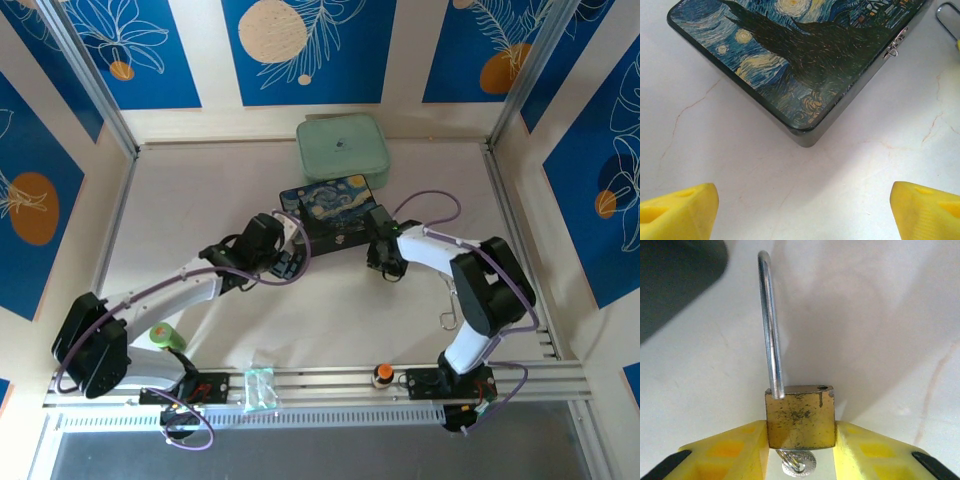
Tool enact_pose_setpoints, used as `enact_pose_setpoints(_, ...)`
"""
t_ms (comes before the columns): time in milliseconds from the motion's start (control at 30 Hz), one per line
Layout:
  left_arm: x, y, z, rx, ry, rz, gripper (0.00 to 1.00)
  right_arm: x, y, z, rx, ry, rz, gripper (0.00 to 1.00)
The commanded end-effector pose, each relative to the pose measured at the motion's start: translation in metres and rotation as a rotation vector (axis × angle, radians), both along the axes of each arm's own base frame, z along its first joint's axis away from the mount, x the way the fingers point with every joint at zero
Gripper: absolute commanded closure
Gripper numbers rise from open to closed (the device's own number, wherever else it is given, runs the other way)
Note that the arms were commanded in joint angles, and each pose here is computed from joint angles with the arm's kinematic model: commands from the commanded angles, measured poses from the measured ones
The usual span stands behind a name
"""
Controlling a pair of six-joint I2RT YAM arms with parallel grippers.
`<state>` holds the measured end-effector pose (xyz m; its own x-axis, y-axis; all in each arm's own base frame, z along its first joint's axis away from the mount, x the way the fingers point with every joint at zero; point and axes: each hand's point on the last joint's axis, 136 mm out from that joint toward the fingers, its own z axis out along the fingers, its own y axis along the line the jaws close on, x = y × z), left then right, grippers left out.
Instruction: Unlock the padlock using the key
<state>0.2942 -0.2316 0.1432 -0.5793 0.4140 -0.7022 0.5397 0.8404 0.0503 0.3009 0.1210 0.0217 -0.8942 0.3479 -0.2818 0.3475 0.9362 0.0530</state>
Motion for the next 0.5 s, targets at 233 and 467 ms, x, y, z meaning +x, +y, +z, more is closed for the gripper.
enact_pose_setpoints(233,-0.004,0.017,0.005,-0.040,-0.011,0.051,0.12,-0.029,-0.027,0.020,-0.017,0.018,0.010,0.60)
enact_pose_setpoints(467,0.018,0.073,0.024,-0.073,-0.118,0.264,0.01,-0.014,-0.019,0.075,0.053,-0.126,0.078,0.49)
